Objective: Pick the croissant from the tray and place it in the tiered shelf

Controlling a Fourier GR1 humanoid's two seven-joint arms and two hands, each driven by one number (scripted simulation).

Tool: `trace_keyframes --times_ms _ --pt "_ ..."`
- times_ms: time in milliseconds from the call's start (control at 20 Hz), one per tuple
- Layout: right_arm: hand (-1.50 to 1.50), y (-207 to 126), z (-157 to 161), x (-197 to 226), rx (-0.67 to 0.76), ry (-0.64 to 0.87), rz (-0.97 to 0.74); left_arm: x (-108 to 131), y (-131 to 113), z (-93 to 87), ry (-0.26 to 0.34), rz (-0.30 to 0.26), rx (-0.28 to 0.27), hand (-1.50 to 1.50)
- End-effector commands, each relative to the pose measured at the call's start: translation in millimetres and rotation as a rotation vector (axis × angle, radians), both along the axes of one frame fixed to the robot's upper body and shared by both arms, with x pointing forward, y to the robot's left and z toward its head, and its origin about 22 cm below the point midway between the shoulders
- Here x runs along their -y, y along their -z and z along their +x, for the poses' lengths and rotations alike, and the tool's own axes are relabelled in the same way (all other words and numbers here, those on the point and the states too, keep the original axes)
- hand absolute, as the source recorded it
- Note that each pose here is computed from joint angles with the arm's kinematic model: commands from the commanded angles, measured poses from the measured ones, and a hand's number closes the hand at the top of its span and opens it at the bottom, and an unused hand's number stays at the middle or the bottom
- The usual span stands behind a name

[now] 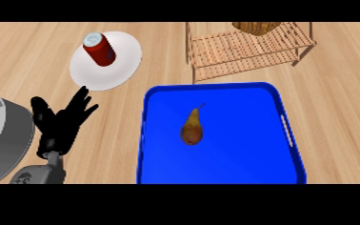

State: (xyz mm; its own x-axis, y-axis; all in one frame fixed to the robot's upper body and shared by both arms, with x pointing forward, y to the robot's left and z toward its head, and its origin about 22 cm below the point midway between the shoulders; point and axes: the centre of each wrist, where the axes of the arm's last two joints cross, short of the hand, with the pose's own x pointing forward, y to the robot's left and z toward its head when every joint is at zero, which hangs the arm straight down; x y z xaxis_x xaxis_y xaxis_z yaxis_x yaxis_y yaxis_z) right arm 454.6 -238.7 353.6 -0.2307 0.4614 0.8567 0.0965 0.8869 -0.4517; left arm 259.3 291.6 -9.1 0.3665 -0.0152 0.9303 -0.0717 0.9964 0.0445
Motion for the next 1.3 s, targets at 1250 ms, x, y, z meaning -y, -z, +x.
trace_keyframes --times_ms 1250 --pt "-1.5 -32.0 -95.4 244.2 0.099 0.36 0.453 -4.0 5.6 8.4 0.003 -0.014 -0.071 0.0"
